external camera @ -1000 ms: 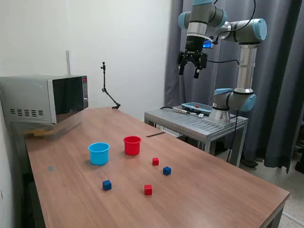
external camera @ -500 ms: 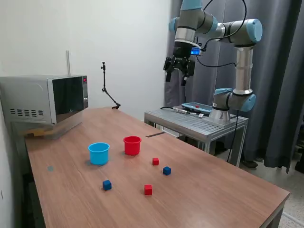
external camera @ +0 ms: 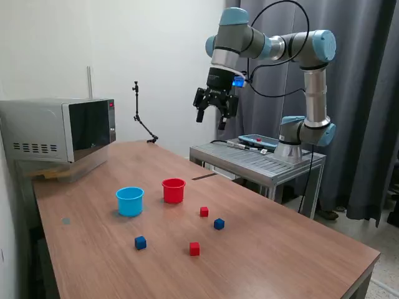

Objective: Place red objects in the red bin, and blue objects in the blue bin.

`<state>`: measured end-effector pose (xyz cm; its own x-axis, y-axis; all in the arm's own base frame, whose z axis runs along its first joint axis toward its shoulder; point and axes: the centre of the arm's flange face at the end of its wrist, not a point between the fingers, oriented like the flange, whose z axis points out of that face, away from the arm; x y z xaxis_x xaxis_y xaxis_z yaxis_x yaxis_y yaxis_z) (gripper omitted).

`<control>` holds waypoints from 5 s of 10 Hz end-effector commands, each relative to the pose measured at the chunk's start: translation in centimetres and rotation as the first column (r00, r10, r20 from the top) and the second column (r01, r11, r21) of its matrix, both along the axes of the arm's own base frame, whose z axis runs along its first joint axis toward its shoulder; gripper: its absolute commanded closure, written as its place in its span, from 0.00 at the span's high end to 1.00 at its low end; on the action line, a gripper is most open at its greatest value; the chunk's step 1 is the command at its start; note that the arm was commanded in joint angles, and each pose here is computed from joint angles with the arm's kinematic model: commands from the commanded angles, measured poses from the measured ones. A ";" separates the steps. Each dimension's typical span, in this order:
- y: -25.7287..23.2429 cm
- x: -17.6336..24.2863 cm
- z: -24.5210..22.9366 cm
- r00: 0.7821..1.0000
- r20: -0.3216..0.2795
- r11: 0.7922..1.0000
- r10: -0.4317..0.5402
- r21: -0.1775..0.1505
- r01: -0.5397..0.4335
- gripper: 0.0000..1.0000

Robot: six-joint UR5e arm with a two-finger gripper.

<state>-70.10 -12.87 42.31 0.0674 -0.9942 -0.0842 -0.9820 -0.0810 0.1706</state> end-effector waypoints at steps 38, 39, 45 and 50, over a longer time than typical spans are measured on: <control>4.2 -18.6 -27.9 0.995 -0.087 0.980 -0.038 -0.196 0.020 1.00; 4.2 -18.7 -28.5 0.996 -0.084 0.980 -0.038 -0.197 0.020 1.00; 4.8 -19.6 -30.1 0.995 -0.087 0.981 -0.043 -0.193 0.025 1.00; 5.1 -20.0 -31.4 0.995 -0.085 0.982 -0.047 -0.188 0.030 1.00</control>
